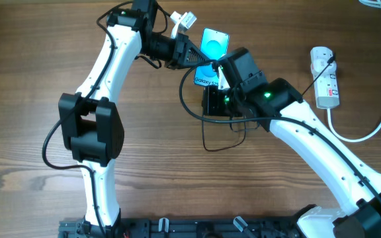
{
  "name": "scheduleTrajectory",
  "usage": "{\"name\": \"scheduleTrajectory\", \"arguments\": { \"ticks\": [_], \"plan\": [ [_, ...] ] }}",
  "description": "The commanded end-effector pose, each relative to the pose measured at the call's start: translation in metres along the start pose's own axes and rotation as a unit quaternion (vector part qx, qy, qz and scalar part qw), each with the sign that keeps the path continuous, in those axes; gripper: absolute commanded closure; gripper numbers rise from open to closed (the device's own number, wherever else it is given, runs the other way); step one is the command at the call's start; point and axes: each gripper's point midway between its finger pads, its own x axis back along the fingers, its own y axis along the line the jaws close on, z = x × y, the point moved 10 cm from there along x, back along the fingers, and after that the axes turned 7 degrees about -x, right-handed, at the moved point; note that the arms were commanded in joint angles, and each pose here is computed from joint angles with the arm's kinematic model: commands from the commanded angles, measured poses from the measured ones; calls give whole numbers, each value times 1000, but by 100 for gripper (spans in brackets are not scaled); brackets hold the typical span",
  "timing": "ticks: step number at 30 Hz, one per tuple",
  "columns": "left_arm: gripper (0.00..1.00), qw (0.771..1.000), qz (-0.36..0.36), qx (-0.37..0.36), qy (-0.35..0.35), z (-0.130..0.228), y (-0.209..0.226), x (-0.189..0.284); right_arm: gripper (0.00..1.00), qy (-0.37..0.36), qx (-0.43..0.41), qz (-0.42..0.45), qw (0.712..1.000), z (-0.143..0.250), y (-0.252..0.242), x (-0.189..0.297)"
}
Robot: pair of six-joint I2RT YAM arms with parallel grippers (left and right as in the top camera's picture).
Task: Plug charger to phone and switch on socket
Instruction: 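Lift the plug with the right gripper toward the phone's bottom port, then push the USB-C plug up into the phone's bottom port with the right gripper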
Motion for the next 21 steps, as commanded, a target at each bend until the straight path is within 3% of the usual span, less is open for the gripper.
{"name": "scheduleTrajectory", "arguments": {
  "ticks": [1, 21],
  "plan": [
    [96, 999, 16, -35, -9, -3, -19, 4, 96, -27, -5, -4, 1000, -4, 5, 12],
    [96, 999, 17, -50, 2, 0, -22, -1, 96, -29, -7, 0, 1000, -4, 4, 11]
  ]
}}
